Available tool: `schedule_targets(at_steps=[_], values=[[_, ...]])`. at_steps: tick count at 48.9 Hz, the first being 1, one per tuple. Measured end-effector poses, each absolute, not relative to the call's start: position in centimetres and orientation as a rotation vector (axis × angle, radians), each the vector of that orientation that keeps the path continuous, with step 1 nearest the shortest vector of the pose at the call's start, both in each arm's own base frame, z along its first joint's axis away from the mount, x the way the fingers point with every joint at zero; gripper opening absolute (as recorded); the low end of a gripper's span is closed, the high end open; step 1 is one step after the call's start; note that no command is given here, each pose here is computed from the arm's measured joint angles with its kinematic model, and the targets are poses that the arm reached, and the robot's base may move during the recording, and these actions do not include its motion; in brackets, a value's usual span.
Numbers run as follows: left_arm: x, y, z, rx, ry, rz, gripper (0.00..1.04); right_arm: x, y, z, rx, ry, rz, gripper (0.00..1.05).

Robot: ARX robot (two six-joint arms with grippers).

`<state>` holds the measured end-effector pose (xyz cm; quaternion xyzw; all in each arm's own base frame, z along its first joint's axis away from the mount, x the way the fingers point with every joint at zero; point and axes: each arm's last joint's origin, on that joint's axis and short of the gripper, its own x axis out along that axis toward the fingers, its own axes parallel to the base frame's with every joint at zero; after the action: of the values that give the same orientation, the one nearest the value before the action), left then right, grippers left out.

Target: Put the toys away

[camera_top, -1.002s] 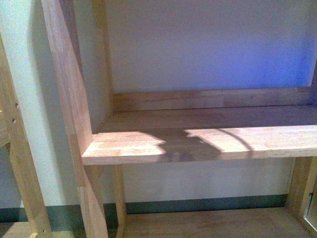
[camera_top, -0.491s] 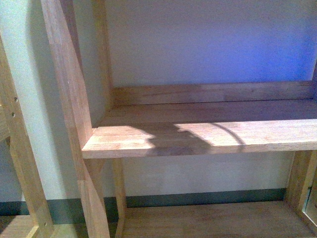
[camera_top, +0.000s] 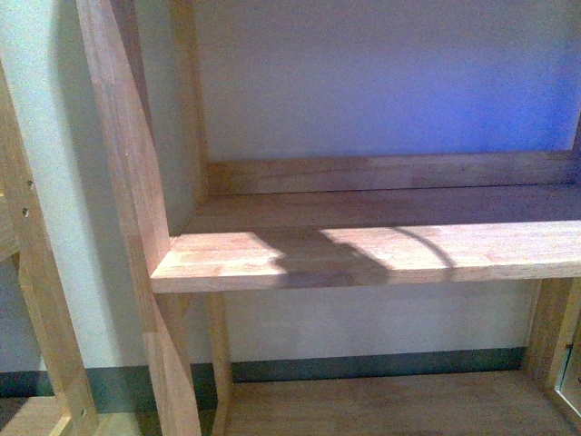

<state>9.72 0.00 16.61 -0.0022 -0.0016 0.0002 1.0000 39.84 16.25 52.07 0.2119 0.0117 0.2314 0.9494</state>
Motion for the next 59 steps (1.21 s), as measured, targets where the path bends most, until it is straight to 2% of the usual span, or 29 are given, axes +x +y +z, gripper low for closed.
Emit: schedule_targets(at_steps=[3, 5, 6, 8, 13, 14, 15, 16, 19, 22, 38, 46, 53, 59], values=[[9.7, 0.0, 16.6, -0.004, -0.003, 0.0, 0.99, 39.7, 16.1, 52.2, 0.421, 0.019, 0.471, 0.91], [9.7, 0.0, 16.6, -0.004, -0.004, 0.0, 0.99, 39.5, 15.9, 52.4, 0.415, 0.017, 0.468, 0.96], [9.7, 0.0, 16.6, -0.004, -0.003, 0.0, 0.99, 39.3, 15.6, 52.6, 0.397, 0.009, 0.466, 1.04], [9.7, 0.0, 16.6, -0.004, -0.003, 0.0, 0.99, 39.4, 15.5, 52.6, 0.397, 0.008, 0.463, 1.04], [9.7, 0.0, 16.6, -0.004, -0.004, 0.0, 0.99, 38.6, 14.7, 53.5, 0.357, -0.019, 0.456, 0.9], [9.7, 0.0, 16.6, -0.004, -0.003, 0.0, 0.99, 38.5, 14.5, 53.6, 0.353, -0.022, 0.452, 0.92], [9.7, 0.0, 16.6, -0.004, -0.003, 0.0, 0.99, 38.4, 14.4, 53.8, 0.349, -0.028, 0.448, 0.99], [9.7, 0.0, 16.6, -0.004, -0.004, 0.0, 0.99, 38.2, 14.2, 54.0, 0.349, -0.033, 0.447, 1.02], [9.7, 0.0, 16.6, -0.004, -0.004, 0.0, 0.99, 37.6, 13.9, 54.5, 0.341, -0.059, 0.446, 0.98], [9.7, 0.0, 16.6, -0.004, -0.003, 0.0, 0.99, 36.7, 13.5, 55.1, 0.331, -0.073, 0.446, 0.98], [9.7, 0.0, 16.6, -0.004, -0.003, 0.0, 0.99, 30.3, 11.8, 57.4, 0.265, -0.18, 0.456, 0.98], [9.7, 0.0, 16.6, -0.004, -0.004, 0.0, 0.99, 26.8, 11.2, 56.7, 0.118, -0.265, 0.41, 0.98], [9.7, 0.0, 16.6, -0.004, -0.004, 0.0, 0.99, 21.5, 9.1, 55.4, -0.006, -0.381, 0.396, 0.98], [9.7, 0.0, 16.6, -0.004, -0.004, 0.0, 0.99, 17.5, 6.6, 52.5, -0.041, -0.423, 0.389, 0.98]])
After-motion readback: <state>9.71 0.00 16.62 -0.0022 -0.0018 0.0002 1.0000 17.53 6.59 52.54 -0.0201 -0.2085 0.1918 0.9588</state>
